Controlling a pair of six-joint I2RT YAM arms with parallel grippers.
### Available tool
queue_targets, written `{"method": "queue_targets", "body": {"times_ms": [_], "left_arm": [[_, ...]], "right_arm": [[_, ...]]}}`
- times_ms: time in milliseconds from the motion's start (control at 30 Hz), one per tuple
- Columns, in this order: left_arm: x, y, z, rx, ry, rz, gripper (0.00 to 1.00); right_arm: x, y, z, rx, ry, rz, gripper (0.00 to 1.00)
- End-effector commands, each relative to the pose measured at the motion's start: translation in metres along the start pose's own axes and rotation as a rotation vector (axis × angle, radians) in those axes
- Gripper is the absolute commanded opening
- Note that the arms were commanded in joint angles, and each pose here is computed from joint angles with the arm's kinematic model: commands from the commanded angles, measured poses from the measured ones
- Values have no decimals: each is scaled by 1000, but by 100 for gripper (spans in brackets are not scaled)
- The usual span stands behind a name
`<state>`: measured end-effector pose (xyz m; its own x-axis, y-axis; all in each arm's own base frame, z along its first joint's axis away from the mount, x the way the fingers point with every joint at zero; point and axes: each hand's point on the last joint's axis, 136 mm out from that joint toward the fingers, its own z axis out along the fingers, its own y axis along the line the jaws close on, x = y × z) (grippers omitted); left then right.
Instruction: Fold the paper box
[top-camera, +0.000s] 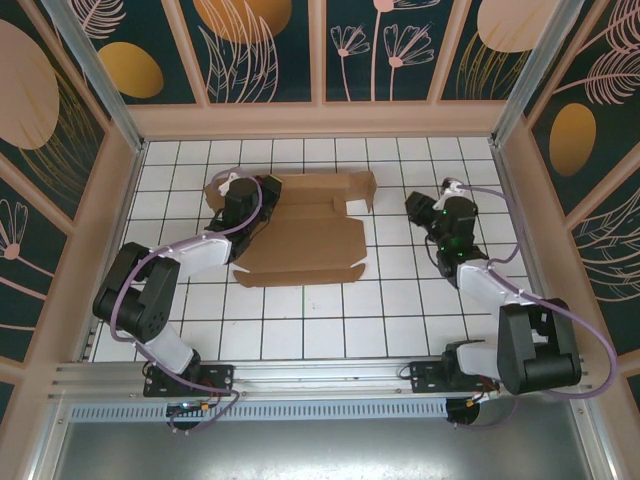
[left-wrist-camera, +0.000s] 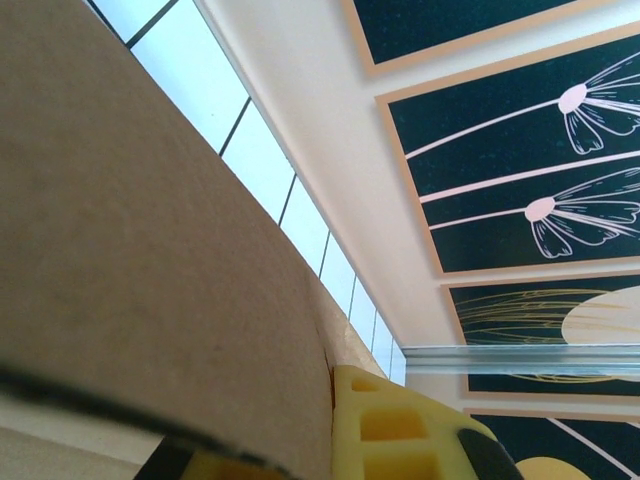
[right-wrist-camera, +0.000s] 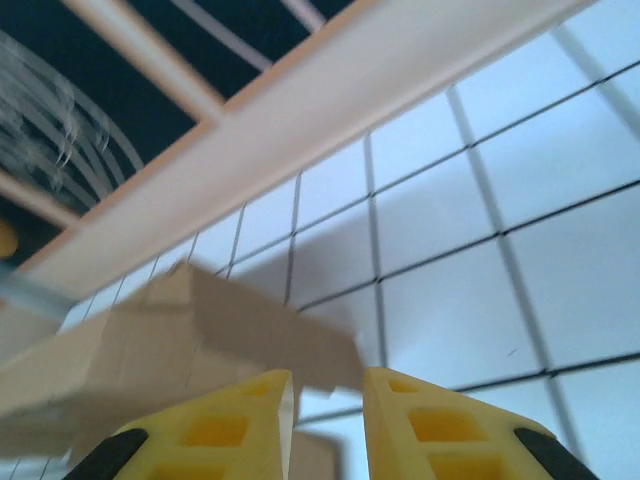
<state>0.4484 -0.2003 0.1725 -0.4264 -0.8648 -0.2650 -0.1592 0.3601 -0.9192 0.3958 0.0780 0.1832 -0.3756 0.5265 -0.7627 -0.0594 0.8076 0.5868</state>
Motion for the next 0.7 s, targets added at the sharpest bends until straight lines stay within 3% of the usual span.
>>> {"method": "queue_targets", "body": {"times_ms": [0,167,300,433,667], "left_arm": [[5,19,8,-74,30,16,0],[9,18,8,-61,48,7,0],[6,18,6,-60,49,-7,0],[-1,14,6,-53,46,-32,0],[-5,12,12,-45,57,-64,0]], "right_arm": [[-25,-26,17,69,-51,-16,26],[1,-34,77,-16,180,-9,28],[35,-28,114,-68,344,-47,36],[57,-16,127,-100,400,-134,38],[69,23,117,-294,367,-176,37]]}}
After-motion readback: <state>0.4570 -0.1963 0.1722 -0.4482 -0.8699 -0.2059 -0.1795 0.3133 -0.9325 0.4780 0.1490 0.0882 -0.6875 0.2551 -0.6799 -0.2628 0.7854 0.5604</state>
